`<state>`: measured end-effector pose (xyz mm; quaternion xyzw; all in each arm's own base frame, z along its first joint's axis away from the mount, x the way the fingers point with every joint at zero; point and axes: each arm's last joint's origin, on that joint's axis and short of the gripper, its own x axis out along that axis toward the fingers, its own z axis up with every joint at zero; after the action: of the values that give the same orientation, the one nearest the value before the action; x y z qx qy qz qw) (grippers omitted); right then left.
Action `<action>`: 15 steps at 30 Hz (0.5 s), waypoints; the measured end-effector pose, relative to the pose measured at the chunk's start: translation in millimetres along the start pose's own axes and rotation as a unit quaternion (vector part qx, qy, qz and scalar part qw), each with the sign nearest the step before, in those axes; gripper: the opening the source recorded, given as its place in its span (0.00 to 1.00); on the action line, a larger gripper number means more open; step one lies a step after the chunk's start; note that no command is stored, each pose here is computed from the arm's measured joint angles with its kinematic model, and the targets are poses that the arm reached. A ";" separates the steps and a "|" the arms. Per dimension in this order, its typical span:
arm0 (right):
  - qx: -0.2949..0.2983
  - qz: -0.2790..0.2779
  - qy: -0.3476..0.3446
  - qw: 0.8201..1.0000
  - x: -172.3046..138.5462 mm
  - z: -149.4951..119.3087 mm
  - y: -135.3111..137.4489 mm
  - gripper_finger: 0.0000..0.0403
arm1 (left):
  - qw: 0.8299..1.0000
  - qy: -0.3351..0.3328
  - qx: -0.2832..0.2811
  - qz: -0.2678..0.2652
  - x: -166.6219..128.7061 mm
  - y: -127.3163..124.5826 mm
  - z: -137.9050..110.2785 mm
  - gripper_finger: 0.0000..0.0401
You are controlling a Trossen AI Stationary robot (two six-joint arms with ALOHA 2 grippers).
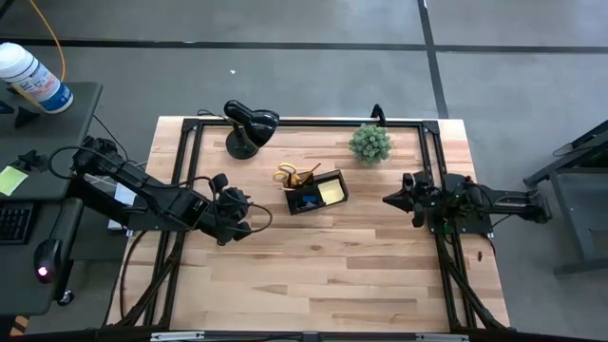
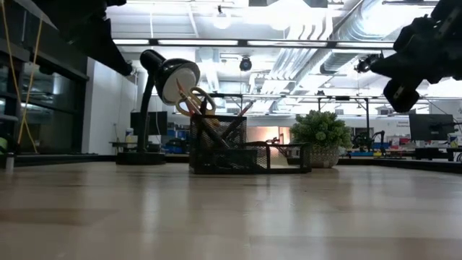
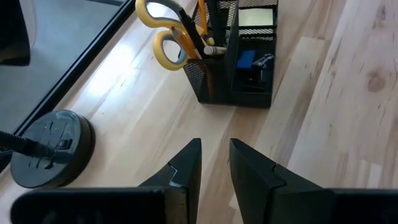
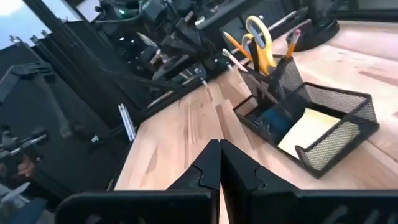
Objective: Pick and place office supplies into organizer
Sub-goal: Return to Home Position
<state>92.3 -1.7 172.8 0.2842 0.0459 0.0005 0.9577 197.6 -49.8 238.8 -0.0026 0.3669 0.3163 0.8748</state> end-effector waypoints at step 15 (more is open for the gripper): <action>-0.115 -0.041 -0.013 0.992 0.2 0.4 -2.7 0.00 | 1.000 -0.004 -0.016 -0.023 -0.1 -3.3 2.8 0.18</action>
<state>92.5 -4.2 171.6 0.1701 0.0448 -0.0368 0.9837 201.2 -51.8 240.1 -0.0235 0.3584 0.3018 0.8831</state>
